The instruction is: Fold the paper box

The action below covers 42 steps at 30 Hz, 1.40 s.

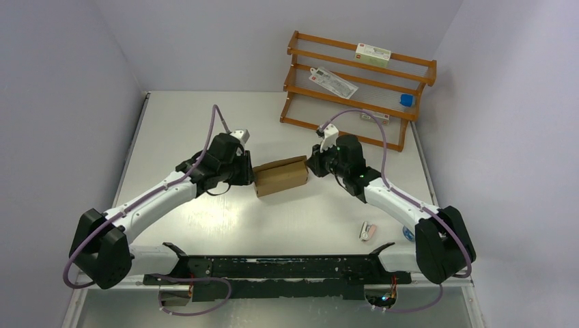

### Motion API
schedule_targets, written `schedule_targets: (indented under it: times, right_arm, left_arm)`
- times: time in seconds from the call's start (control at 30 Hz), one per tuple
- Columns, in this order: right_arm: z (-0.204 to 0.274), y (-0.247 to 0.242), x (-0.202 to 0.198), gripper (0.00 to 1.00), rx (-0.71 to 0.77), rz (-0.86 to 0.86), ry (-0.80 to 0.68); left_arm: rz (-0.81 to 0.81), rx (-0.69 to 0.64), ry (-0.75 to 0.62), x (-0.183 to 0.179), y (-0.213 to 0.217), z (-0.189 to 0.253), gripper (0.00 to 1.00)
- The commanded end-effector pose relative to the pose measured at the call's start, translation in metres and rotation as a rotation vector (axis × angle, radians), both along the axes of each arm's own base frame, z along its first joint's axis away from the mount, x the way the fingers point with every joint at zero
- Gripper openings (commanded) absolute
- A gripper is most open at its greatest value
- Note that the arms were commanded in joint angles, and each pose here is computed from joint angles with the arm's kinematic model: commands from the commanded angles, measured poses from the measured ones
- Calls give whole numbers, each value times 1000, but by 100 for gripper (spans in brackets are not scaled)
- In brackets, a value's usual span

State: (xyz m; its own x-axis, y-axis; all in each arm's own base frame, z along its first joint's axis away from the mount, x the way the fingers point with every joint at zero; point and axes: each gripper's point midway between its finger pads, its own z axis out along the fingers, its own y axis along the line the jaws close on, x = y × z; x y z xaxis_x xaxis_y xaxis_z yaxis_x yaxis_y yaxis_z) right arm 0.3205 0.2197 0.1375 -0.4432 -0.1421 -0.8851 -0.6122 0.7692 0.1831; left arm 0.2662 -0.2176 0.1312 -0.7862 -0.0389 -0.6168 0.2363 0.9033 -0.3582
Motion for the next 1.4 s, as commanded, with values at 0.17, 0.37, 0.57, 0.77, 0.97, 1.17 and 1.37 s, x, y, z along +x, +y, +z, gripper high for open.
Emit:
schedule_targets:
  times: [0.17,0.37,0.57,0.77,0.97,1.17,1.37]
  right_arm:
    - [7,6,8,2,11,-5,-20]
    - [-1,5,4,0,3,0,-8]
    - [-3,6,3,0,2,2,-5]
    - [-3,7,1,0,4,4,-5]
    - [-6,8,0,0,3,7,3]
    - [-7,10,-1,0,1,10,3]
    - [-10,9,-1,0,-4,4,3]
  left_arm:
    - [-14,2,-26,7,-5,10,26]
    - [-19,-8,-15,7,-8,7,15]
    - [-18,-37,-15,7,-12,9,11]
    - [4,-33,-14,8,-10,8,10]
    - [16,-83,3,7,-17,0,8]
    - [27,-116,16,9,-23,-3,7]
    - [38,-118,22,8,-22,-8,6]
